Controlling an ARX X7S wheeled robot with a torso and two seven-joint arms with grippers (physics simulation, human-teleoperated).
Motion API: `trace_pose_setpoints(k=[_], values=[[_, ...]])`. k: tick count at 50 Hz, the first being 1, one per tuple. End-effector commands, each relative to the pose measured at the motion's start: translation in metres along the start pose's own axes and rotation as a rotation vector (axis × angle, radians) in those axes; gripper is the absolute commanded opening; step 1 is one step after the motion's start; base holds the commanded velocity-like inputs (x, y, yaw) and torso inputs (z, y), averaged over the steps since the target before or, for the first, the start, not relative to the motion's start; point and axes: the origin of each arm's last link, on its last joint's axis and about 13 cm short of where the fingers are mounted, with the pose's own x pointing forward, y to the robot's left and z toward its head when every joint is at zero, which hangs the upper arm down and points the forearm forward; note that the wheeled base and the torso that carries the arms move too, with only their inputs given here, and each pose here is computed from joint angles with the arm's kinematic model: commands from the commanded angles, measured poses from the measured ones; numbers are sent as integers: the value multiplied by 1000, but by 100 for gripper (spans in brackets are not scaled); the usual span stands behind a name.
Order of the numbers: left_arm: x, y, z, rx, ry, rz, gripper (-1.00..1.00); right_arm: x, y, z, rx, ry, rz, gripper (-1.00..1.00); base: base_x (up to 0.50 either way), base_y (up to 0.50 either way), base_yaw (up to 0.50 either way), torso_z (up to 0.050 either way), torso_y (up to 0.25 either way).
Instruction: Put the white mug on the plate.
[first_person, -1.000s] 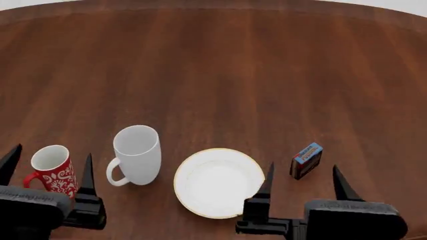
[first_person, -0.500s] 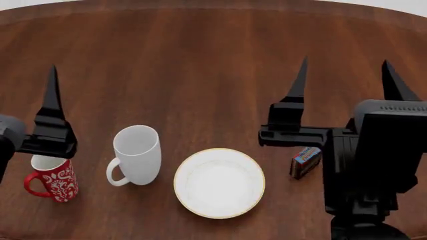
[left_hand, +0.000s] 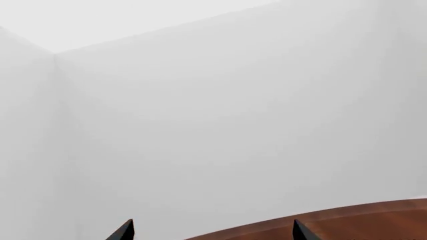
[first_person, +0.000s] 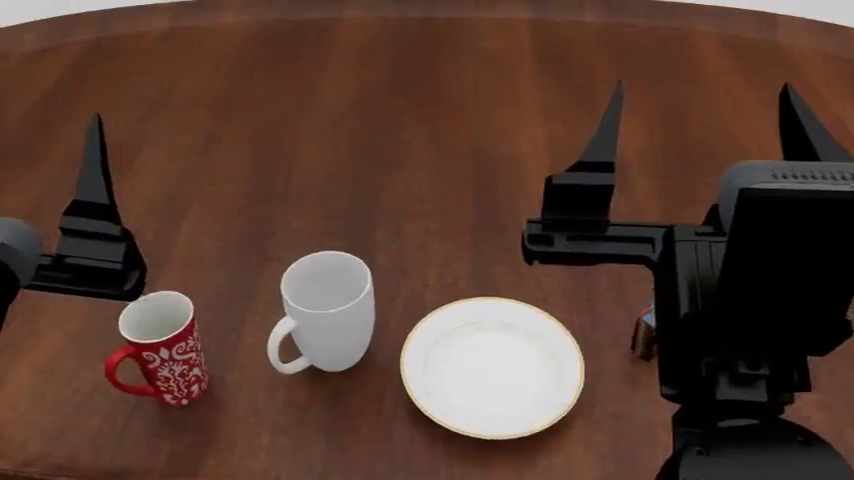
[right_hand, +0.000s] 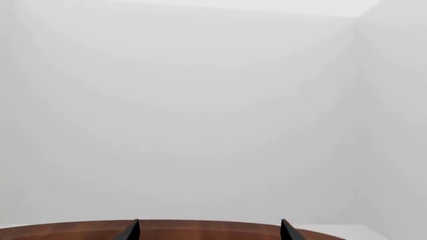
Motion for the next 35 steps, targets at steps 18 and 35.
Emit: trace_pose_setpoints(k=[18, 35], values=[[2, -3, 0, 5, 0, -16, 100, -1, -7, 2, 40, 31, -43, 100, 0, 56, 0, 0, 0], [3, -8, -1, 7, 9, -34, 100, -4, -11, -2, 66, 40, -60, 100, 27, 0, 0, 0, 0]])
